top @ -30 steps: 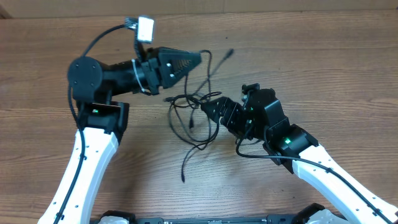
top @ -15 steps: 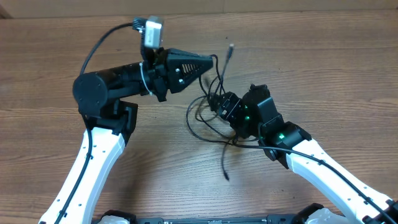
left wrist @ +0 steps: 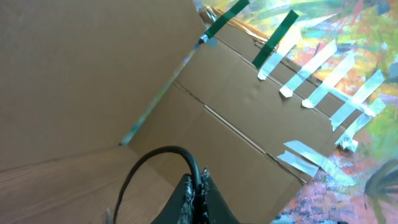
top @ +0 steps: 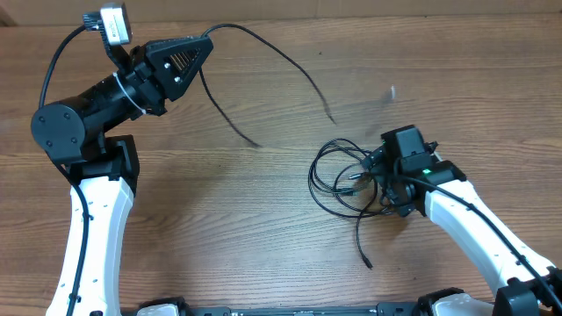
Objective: Untangle cables
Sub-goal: 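Carry the separated cable far left with the left gripper and lay it down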
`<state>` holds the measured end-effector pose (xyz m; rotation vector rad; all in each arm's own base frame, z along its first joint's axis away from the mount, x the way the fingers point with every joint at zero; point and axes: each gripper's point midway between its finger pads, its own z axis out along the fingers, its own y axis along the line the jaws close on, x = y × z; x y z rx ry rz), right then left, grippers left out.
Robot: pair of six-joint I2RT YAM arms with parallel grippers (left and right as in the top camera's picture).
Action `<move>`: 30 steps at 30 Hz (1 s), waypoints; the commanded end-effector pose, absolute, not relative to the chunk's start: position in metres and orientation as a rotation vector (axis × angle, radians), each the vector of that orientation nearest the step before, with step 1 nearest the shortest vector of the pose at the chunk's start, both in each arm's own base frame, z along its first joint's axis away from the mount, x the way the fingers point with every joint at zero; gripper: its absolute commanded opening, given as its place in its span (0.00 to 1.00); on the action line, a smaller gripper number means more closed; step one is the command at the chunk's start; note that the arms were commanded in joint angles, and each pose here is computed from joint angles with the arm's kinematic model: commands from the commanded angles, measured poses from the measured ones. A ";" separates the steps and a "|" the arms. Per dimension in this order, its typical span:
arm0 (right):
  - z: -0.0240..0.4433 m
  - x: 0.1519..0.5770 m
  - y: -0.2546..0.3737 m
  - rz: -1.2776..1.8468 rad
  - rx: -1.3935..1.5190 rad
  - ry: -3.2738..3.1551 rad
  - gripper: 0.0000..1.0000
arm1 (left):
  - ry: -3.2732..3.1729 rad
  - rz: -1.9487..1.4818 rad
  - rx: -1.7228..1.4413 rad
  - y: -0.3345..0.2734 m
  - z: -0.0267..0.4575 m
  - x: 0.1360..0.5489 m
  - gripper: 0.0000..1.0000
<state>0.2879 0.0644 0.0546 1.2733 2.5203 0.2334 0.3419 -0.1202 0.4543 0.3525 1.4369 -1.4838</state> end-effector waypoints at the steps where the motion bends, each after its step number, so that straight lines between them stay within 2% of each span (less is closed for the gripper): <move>1: 0.053 0.290 0.053 0.178 1.189 2.544 1.00 | 1.420 -1.437 0.458 -0.123 0.466 0.326 0.04; 5: 0.053 0.288 0.056 0.193 1.134 2.581 1.00 | 1.487 -1.420 0.439 -0.122 0.448 0.337 0.04; 9: 0.052 0.287 0.056 0.188 1.137 2.586 1.00 | 1.623 -1.421 0.278 -0.116 0.414 0.361 0.04; 19: 0.052 0.285 0.055 0.180 1.140 2.593 1.00 | 1.821 -1.150 -0.067 -0.083 0.355 0.404 0.04; 25: 0.052 0.285 0.055 0.180 1.140 2.593 1.00 | 1.990 -0.854 -0.194 -0.053 0.349 0.405 0.04; 30: 0.052 0.285 0.055 0.180 1.140 2.593 1.00 | 2.093 -0.516 -0.290 -0.015 0.376 0.381 0.04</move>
